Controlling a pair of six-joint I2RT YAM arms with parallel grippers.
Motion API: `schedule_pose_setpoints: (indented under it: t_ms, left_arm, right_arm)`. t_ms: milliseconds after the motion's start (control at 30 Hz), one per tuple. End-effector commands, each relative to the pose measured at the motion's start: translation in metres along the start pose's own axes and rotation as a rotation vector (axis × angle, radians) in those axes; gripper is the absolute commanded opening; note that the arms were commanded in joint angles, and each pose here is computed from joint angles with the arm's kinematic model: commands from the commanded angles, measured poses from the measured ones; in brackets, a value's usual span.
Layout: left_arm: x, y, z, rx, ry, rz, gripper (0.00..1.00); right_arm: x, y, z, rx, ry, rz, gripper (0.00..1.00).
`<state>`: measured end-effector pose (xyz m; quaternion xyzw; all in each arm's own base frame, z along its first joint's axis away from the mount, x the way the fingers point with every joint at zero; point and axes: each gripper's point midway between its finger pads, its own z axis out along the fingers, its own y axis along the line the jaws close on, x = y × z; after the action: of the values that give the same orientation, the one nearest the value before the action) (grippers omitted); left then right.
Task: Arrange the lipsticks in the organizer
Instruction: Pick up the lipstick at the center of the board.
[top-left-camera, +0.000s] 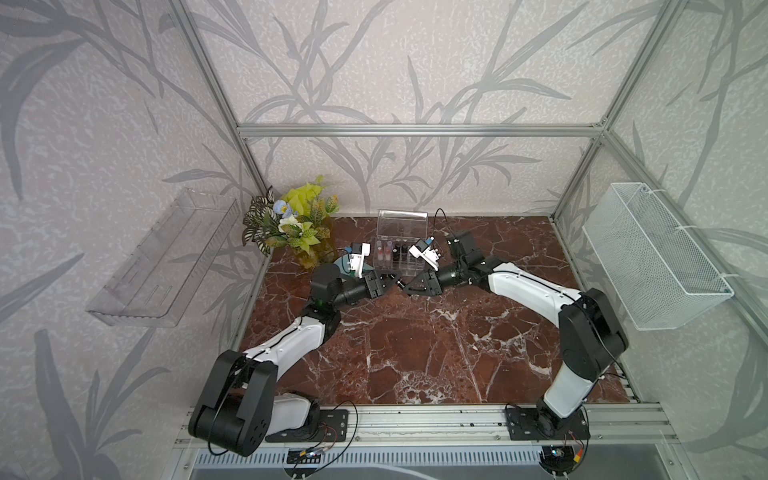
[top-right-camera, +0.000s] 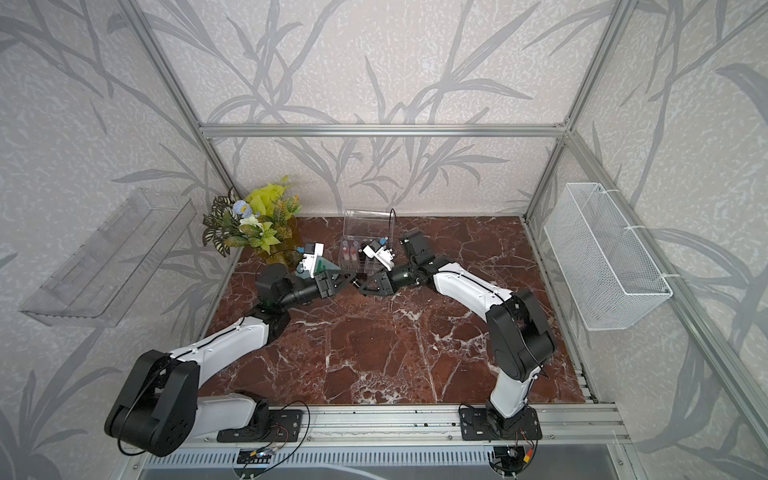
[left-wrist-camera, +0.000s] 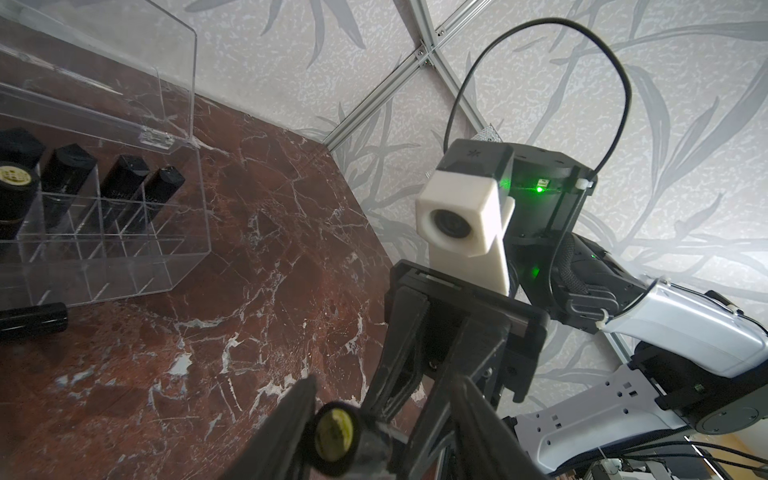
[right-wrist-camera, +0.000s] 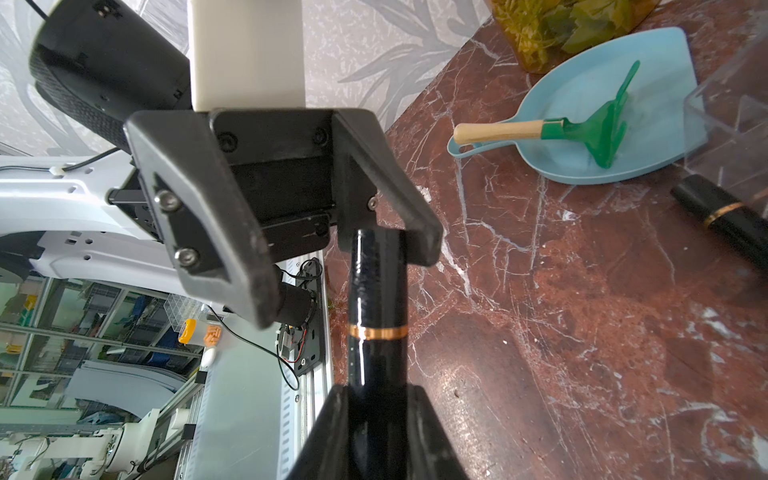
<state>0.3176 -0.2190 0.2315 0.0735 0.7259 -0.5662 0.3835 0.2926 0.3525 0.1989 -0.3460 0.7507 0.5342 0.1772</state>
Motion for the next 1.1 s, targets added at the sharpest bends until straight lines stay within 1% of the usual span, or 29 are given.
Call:
schedule_pose_setpoints:
  t_ms: [0,100,267,333,400,433,533,900,1067]
  left_arm:
    - [0.0034,0.0001,-0.0013,0.018,0.007,0.010,0.61]
    - [0.0038,0.0009,-0.0013,0.015,0.008,0.012,0.65]
    - [0.0041,0.0016,-0.0008,0.014,0.009,0.011,0.66]
    - [0.0033,0.0007,-0.0012,0.015,0.007,0.011,0.63]
    - [0.0033,-0.0005,-0.0014,0.017,0.006,0.012,0.56]
    - [0.0032,-0.0004,-0.0015,0.015,0.005,0.012,0.55]
    - [0.0039,0.0003,-0.0013,0.013,0.009,0.015,0.52]
    - [0.0026,0.0041,0.0020,0.013,0.008,0.008,0.51]
    - [0.0003,0.0081,0.0052,0.006,0.004,0.006,0.39]
  right_arm:
    - [-0.0062,0.0018,-0.0021,0.002,-0.020,-0.021,0.20]
    - [-0.0075,0.0032,-0.0043,-0.004,-0.029,-0.021,0.20]
    - [-0.0094,0.0025,-0.0073,-0.004,-0.043,-0.023,0.20]
    - [-0.0091,0.0013,-0.0072,-0.005,-0.042,-0.018,0.20]
    - [-0.0089,-0.0001,-0.0063,-0.004,-0.041,-0.013,0.20]
    - [-0.0089,-0.0009,-0.0061,-0.002,-0.041,-0.013,0.20]
    - [-0.0089,-0.0003,-0.0065,-0.002,-0.042,-0.014,0.20]
    - [-0.0059,-0.0007,-0.0030,-0.014,-0.021,-0.005,0.20]
    - [-0.0056,0.0004,-0.0035,-0.013,-0.019,-0.011,0.20]
